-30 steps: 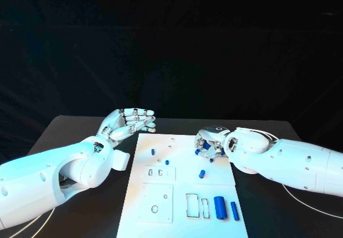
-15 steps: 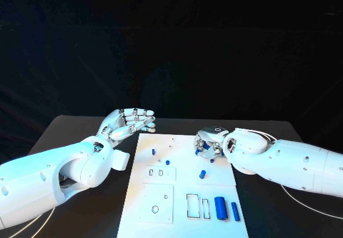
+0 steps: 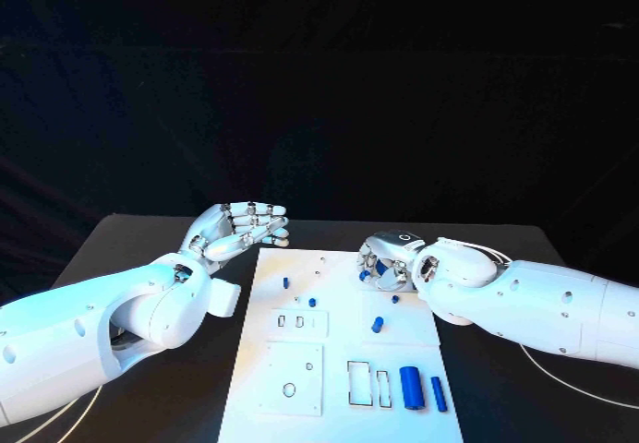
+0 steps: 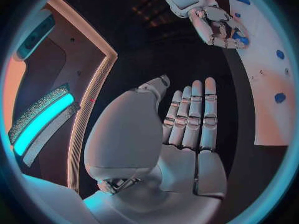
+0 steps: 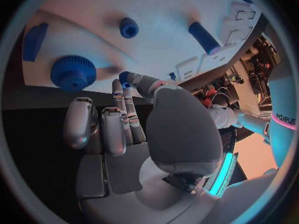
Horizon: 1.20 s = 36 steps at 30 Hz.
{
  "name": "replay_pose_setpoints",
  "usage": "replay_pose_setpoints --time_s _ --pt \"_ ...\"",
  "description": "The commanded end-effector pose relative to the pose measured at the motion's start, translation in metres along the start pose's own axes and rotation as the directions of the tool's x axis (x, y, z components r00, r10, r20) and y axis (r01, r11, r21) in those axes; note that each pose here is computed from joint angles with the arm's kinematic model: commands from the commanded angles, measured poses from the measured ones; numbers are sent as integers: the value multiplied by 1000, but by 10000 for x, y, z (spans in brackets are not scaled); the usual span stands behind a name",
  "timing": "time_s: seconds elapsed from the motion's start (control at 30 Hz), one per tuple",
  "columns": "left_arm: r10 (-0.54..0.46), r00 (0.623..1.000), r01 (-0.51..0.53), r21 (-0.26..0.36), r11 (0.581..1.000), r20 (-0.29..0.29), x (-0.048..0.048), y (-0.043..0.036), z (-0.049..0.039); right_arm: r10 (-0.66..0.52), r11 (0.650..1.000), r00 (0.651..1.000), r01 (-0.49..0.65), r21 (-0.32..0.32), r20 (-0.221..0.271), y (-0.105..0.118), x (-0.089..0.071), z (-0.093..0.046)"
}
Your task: Assemble the parts on the task board
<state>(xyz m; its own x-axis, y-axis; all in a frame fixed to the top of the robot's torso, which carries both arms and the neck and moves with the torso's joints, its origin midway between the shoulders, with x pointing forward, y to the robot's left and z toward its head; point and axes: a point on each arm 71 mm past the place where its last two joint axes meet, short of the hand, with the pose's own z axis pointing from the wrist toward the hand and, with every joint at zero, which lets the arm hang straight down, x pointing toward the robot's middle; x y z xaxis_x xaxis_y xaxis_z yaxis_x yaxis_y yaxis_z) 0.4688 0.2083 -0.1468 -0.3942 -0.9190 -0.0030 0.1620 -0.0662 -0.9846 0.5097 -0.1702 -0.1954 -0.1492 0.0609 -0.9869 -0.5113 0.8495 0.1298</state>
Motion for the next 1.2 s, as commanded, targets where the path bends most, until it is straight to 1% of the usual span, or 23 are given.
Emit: replay_pose_setpoints --time_s 0.03,0.2,0.3,0.5,0.63,0.83,0.93,1.07,1.2 --pt "-13 1000 13 3 1000 -17 18 -11 10 10 1000 995 -11 10 103 24 -76 19" --pt "-13 1000 13 2 1000 -16 13 -9 12 15 1000 987 -17 10 158 91 -121 90" --pt "-12 1000 12 2 1000 -15 9 -8 13 15 1000 983 -19 20 185 135 -148 159" --pt "-13 1000 13 1 1000 -16 15 -6 17 16 999 979 -21 25 205 210 -172 291" --pt "-15 1000 15 1 1000 -17 21 -6 23 18 1000 978 -22 18 206 270 -171 367" --pt "-16 1000 16 0 1000 -15 23 -5 34 21 1000 982 -24 13 189 343 -153 475" --pt "-15 1000 15 -1 1000 -12 14 -4 39 22 1000 983 -24 12 180 362 -142 506" --pt "-11 1000 11 -1 1000 -3 -20 0 49 20 1000 987 -22 8 160 394 -120 542" --pt "-2 1000 2 -1 1000 14 -80 6 60 18 1000 989 -18 5 149 421 -105 568"
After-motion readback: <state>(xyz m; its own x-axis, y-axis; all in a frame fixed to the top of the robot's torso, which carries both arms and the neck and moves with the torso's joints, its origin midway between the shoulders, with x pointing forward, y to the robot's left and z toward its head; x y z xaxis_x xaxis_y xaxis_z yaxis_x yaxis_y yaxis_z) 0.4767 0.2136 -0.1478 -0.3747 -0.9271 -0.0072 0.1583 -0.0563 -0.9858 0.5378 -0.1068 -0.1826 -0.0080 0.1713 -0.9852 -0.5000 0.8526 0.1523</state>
